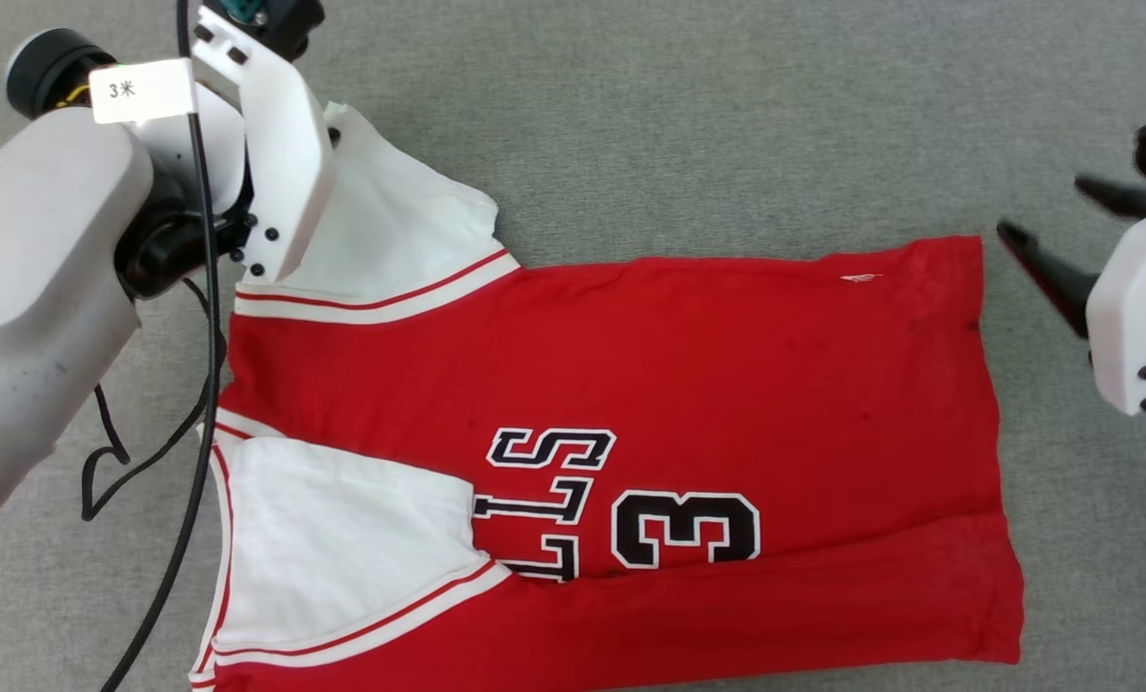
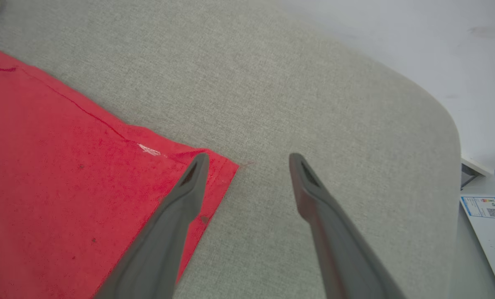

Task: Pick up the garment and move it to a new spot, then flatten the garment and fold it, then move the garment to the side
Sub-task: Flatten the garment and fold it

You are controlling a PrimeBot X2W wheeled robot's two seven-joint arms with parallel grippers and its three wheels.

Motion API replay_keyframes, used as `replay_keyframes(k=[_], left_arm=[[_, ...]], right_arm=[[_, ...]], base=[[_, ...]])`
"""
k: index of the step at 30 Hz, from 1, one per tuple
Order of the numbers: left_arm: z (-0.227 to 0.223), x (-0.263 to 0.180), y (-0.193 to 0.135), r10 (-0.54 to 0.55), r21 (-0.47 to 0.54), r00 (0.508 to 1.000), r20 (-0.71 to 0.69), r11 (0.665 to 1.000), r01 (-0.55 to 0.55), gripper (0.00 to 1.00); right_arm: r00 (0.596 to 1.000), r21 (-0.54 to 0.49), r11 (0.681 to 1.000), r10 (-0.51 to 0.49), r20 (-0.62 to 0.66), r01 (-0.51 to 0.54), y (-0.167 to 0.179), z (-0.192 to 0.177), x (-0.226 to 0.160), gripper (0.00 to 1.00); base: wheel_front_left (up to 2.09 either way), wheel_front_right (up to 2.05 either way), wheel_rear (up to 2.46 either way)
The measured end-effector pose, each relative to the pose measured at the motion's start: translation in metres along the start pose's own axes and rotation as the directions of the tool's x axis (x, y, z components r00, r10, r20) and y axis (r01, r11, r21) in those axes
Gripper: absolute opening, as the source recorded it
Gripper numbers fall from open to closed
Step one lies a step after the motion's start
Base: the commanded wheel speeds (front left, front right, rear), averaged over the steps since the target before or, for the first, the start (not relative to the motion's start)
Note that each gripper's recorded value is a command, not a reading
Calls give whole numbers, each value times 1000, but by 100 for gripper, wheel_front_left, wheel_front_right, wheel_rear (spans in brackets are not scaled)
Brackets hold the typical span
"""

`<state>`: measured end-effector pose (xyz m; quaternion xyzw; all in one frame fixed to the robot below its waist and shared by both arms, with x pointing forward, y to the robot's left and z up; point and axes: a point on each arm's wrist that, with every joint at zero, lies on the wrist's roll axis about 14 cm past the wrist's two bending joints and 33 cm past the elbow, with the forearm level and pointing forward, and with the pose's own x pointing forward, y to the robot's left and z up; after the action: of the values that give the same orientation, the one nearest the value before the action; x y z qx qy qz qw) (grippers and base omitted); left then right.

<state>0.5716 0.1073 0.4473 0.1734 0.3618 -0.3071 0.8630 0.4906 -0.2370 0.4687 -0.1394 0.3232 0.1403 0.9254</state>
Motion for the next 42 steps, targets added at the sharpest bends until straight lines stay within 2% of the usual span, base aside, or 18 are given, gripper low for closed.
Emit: replay_keyframes(k=[3,7,14,20,23,24,25,26,28,36,42], left_arm=[[0,-2,-1,-3,7,1000,9,1000,3,0],[1,-2,0,-5,15,1000,25,1000,4,0],[-1,4,3,-9,19,999,34,1000,9,0],[-7,12,5,-13,13,999,34,1000,13,0],[-10,13,6,-15,7,999,33,1000,15,0],[-10,13,6,-14,7,999,32,1000,14,0],[-10,12,7,-10,8,999,34,1000,10,0],[-10,10,7,-7,7,999,36,1000,7,0],[-9,8,9,-2,5,999,42,1000,2,0],[2,-27,5,26,-4,994,104,1000,-25,0],[0,-61,-6,33,-18,987,157,999,-31,0]], right_arm=[[987,-4,999,51,-153,-52,10,-22,10,100],[961,-5,997,76,-265,-80,14,-36,22,100],[928,-20,993,99,-359,-114,27,-57,49,100],[882,-56,987,106,-458,-148,38,-87,69,100],[890,-52,986,120,-440,-158,41,-88,74,100],[893,-53,986,119,-433,-157,40,-89,75,85],[899,-54,986,119,-421,-156,40,-88,75,15],[906,-54,987,118,-406,-153,38,-87,75,0],[913,-53,987,119,-389,-151,39,-84,75,0],[977,-20,994,105,-184,-110,35,-48,56,0],[991,4,995,103,-82,-103,36,-45,26,0]], base=[[0,0,0],[0,0,0],[0,0,0],[0,0,0],[0,0,0],[0,0,0],[0,0,0],[0,0,0],[0,0,0],[0,0,0],[0,0,0]])
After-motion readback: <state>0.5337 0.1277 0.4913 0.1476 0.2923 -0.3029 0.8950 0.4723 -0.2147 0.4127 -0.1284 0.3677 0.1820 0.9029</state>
